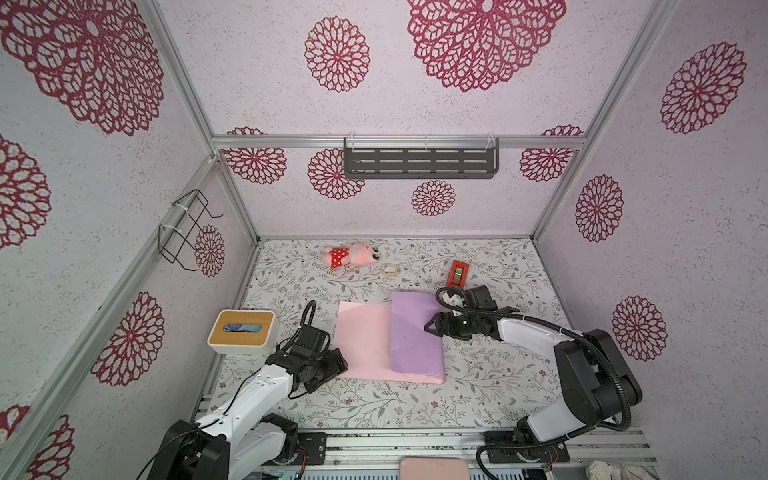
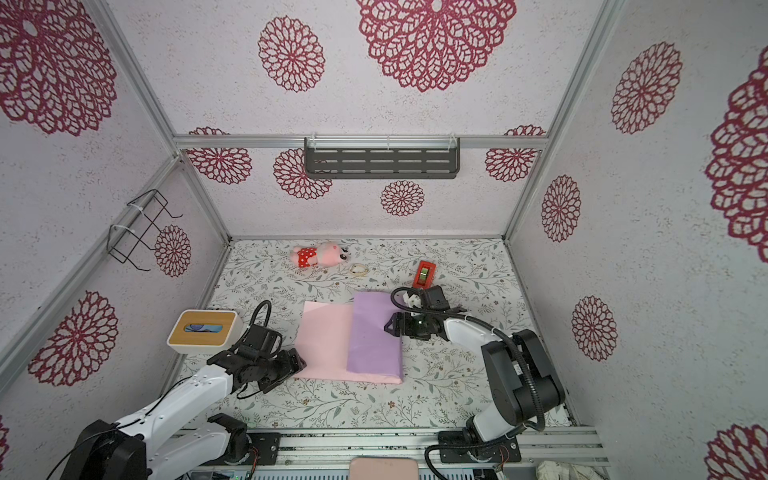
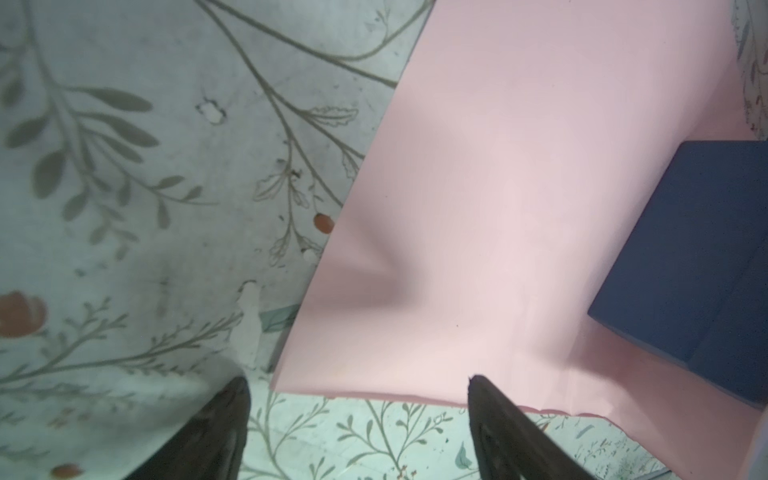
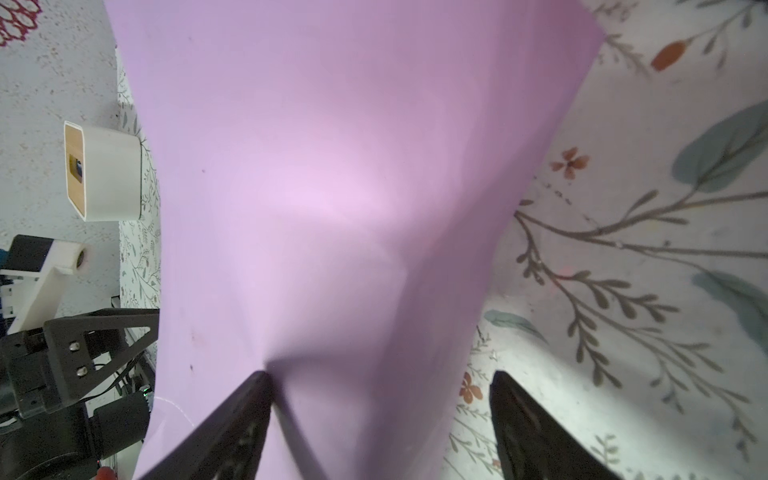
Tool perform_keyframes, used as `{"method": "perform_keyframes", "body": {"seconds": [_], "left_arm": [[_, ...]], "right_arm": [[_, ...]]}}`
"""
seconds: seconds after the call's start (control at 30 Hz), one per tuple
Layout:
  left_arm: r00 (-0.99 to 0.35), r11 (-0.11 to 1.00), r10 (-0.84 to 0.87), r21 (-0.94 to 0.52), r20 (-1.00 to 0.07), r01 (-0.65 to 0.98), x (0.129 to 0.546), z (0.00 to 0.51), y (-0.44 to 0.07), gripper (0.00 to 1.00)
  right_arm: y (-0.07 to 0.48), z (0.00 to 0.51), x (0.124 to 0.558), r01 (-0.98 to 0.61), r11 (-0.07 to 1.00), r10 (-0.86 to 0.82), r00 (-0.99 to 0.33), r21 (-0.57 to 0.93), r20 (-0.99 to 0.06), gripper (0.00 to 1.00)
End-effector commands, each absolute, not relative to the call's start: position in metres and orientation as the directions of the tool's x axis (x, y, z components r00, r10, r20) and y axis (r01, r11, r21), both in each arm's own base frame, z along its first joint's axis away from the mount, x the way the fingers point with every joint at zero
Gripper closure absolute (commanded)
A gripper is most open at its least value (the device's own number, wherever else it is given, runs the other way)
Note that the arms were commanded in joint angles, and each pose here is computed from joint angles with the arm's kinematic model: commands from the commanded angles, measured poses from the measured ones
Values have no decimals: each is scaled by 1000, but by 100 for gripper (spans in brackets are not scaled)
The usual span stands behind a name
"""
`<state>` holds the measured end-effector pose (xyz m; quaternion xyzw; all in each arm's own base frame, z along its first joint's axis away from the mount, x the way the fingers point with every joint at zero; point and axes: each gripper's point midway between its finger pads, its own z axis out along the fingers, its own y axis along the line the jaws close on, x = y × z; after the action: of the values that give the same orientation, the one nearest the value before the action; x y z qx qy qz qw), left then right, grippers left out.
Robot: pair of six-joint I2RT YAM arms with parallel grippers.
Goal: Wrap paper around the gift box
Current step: 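Grasp the pink paper edge nearest the left gripper and lift it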
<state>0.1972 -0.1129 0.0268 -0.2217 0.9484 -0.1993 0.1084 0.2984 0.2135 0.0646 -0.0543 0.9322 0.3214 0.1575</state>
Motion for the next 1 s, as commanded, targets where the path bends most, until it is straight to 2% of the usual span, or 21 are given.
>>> {"method": "perform_keyframes", "body": {"seconds": [0.0,0.23,0.6,0.8,0.97], "left_arm": [[-886,807,-451,-472,-103,-355,203,23,-125,18],[-870,789,-454,-540,-191,-293,227,31,-131,20],[-864,816,-397,-549,-309,-179,262,36,-128,19],[-882,791,-376,-594,-283,-147,279,34,-137,22],[-887,768,-376,-625,-267,-138,294,32,-138,29]], "right_arm": [[183,23,277,-101,892,2,-974,440,-228,17],[182,22,275,-99,894,3,-974,437,-226,17],[183,24,275,-101,894,2,-974,437,-228,18],[184,23,275,-100,893,1,-974,438,-226,19],[185,23,276,-103,893,-1,-974,438,-226,19]]}}
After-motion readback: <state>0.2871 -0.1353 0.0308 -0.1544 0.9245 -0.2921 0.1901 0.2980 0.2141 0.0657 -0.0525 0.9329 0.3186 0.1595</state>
